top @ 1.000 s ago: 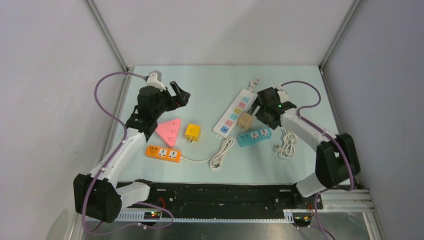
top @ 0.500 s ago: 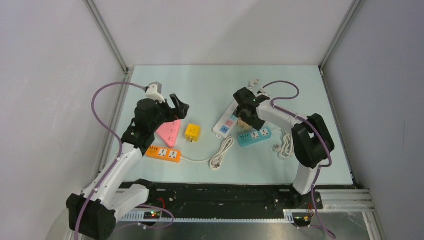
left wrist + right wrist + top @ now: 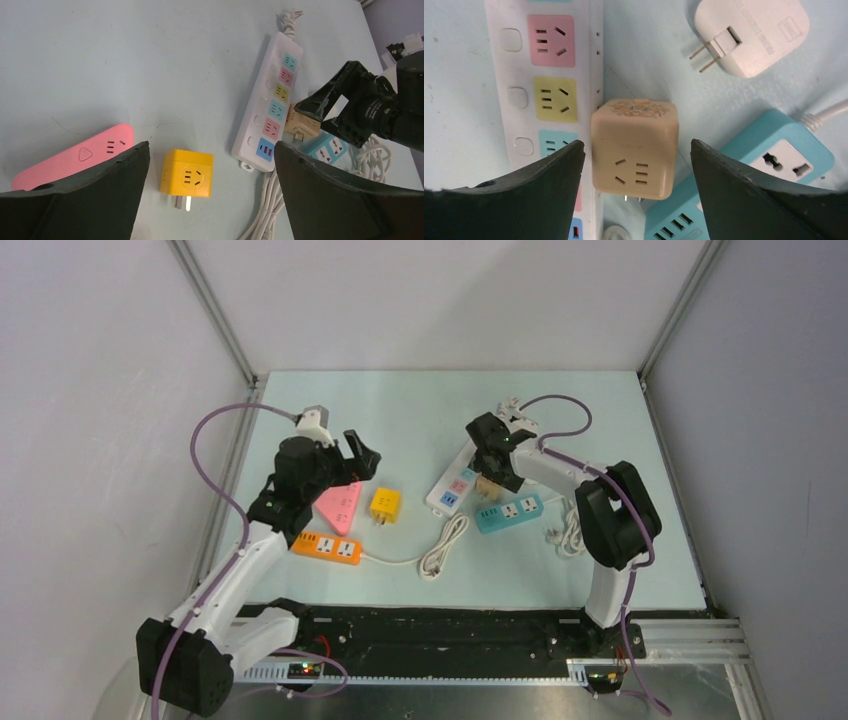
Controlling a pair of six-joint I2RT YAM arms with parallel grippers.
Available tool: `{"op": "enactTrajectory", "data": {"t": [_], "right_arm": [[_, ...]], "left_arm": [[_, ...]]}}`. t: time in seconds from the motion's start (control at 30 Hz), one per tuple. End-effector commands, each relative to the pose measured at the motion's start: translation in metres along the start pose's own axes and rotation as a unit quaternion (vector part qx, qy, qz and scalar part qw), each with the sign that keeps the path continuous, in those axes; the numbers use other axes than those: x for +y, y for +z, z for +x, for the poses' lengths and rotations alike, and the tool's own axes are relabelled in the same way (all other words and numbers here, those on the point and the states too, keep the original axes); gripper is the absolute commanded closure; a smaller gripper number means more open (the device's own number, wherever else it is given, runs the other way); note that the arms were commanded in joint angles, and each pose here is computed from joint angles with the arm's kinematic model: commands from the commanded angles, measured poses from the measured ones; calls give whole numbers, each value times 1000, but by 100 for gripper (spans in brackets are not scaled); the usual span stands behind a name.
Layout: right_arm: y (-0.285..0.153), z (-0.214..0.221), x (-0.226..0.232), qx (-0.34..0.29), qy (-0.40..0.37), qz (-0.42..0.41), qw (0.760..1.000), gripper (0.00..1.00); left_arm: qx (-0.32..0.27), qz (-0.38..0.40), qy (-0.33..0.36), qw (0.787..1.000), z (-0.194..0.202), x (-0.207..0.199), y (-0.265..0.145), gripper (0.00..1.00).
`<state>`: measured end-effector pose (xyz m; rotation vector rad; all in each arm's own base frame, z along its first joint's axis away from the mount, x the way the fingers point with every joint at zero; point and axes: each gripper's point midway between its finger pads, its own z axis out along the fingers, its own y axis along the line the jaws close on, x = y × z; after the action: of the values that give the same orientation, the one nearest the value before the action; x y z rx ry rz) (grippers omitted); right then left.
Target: Insert the plug
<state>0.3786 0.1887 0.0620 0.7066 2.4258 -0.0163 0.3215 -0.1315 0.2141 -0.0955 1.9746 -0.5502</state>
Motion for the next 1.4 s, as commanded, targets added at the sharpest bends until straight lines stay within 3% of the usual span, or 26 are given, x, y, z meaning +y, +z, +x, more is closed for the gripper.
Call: {"op": "enactTrajectory", "data": {"t": [0.0, 0.23, 0.37, 0.4, 0.53, 0.7, 0.83, 1.0, 1.13, 1.23, 1.37], "right_arm": [[8, -15, 21, -3, 5, -38, 999, 22], [18, -2, 13, 36, 28, -24, 999, 30], [14, -8, 21, 33, 32, -44, 998, 47], [11, -13, 26, 30, 31, -59, 997, 56], [-19, -42, 44, 10, 42, -124, 991, 72], [-93, -96, 69, -56, 43, -243, 967, 73], [-170, -130, 98, -121, 14, -374, 920, 74], [-271, -154, 124, -176, 10, -552, 815, 75], [-341, -154, 131, -165, 19, -663, 730, 75], [-386, -154, 131, -157, 24, -728, 667, 74], [-418, -149, 131, -105, 47, -787, 607, 72]], "left_arm": [[-14, 16, 17, 1000, -15, -10, 0, 2], [-31, 23, 17, 999, -32, -19, -6, 3], [-39, 27, 13, 999, -43, -24, -10, 3], [-42, 25, 7, 999, -45, -25, -10, 3], [-60, 5, -32, 998, -64, -26, -18, 2], [-86, 38, -73, 993, -92, -49, -33, 1], [-111, 67, -93, 987, -117, -68, -49, 0], [-109, 141, -100, 979, -141, -105, -67, 0], [-74, 248, -75, 963, -155, -153, -83, 0], [-69, 286, -88, 952, -169, -172, -94, 0], [-80, 413, -71, 904, -190, -216, -128, 0]]}}
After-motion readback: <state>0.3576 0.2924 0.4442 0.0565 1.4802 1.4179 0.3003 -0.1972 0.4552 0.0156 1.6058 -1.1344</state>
